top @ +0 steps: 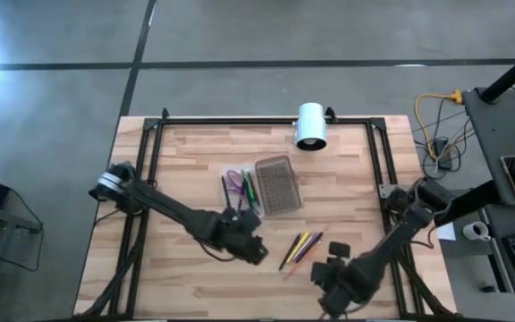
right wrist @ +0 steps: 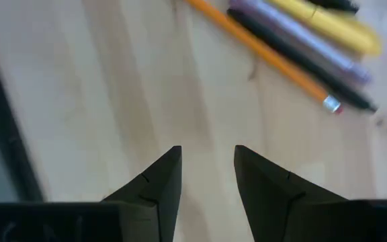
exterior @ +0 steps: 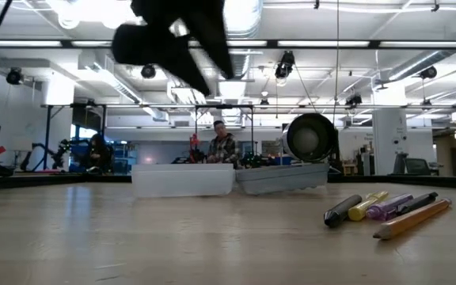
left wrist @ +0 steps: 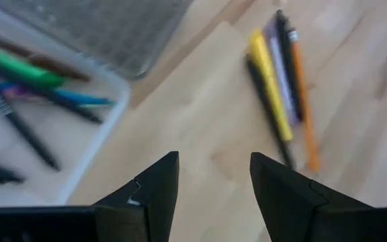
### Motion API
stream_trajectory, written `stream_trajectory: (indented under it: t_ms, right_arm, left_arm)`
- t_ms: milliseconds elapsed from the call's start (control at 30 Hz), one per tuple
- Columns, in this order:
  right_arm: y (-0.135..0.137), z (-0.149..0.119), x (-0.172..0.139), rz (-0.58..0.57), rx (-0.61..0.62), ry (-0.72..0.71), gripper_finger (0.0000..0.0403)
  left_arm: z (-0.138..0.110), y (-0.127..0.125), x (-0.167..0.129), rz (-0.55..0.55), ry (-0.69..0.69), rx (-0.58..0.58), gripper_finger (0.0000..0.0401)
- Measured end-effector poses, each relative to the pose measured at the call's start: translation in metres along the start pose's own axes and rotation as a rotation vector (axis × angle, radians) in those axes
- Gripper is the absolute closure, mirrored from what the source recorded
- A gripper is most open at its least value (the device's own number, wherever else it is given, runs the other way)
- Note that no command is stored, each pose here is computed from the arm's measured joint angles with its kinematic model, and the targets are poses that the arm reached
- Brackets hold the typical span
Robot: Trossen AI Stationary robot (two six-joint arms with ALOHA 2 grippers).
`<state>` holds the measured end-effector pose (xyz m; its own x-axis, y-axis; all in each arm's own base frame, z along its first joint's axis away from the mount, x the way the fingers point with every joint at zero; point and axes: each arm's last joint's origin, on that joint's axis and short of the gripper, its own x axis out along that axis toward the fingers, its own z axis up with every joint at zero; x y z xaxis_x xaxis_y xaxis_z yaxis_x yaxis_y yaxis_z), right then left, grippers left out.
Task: Pick & place school supplies into a supply box
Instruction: Put the orange pencil into the black supply box
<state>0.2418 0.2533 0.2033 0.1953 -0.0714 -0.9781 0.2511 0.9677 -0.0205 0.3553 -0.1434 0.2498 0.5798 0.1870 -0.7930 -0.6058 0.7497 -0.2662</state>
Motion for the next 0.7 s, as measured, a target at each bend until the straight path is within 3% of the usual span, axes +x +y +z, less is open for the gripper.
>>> stream_trajectory:
  t_ms: [167,333,567,700]
  right_arm:
    - [0.013,-0.026,-0.009,0.013,0.079,-0.036,0.0275]
    - [0.021,-0.045,-0.013,0.024,0.121,-0.048,0.0275]
    - [0.023,-0.054,-0.015,0.013,0.144,-0.047,0.0276]
    - [0.022,-0.054,-0.015,0.007,0.145,-0.065,0.0279]
  left_arm:
    - [0.017,-0.038,0.008,-0.059,-0.035,-0.014,0.0232]
    - [0.024,-0.060,0.031,-0.038,-0.024,-0.005,0.0232]
    - [0.031,-0.054,0.084,-0.010,0.100,-0.036,0.0232]
    - [0.027,-0.047,0.099,0.030,0.128,-0.058,0.0232]
